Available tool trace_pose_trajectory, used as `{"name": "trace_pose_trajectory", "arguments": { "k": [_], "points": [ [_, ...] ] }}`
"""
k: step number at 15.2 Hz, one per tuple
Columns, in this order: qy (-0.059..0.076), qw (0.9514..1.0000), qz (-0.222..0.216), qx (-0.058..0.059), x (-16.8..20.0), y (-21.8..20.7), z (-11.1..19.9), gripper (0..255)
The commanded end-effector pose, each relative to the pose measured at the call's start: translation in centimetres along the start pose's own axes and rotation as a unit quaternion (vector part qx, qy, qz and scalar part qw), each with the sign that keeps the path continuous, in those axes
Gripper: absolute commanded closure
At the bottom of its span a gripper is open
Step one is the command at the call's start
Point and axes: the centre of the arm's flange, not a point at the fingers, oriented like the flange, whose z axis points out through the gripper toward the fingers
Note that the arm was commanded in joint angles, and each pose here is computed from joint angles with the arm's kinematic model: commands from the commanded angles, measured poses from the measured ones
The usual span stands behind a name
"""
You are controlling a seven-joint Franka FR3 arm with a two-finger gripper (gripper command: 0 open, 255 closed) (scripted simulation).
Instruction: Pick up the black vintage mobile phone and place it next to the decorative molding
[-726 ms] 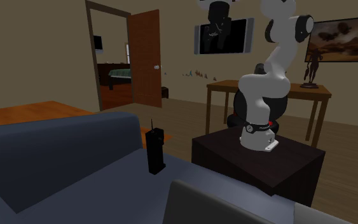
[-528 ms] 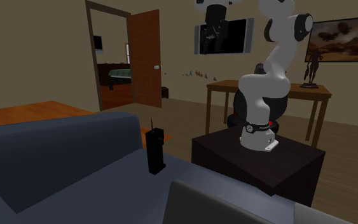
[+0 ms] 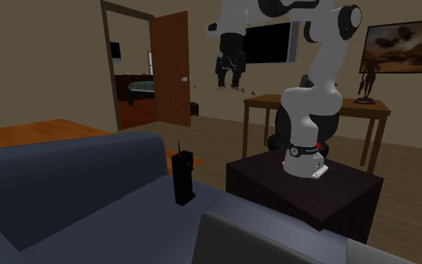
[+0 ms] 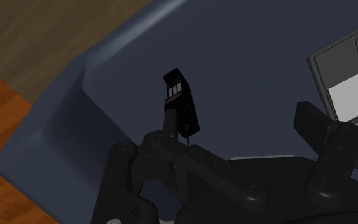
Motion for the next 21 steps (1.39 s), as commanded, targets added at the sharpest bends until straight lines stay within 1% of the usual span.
{"name": "trace_pose_trajectory", "arguments": {
  "k": [1, 9, 18, 19, 21],
  "points": [
    [-0.007, 0.9999, -0.009, -0.002, 1.5, 0.5, 2.3, 0],
    [-0.038, 0.9984, -0.041, -0.009, 7.5, 2.6, 11.4, 0],
    [-0.073, 0.9942, -0.077, -0.017, 13.7, 4.6, 21.9, 0],
    [-0.076, 0.9937, -0.080, -0.018, 14.2, 4.8, 22.8, 0],
    [-0.076, 0.9937, -0.080, -0.018, 14.0, 4.8, 23.8, 0]
  ]
}}
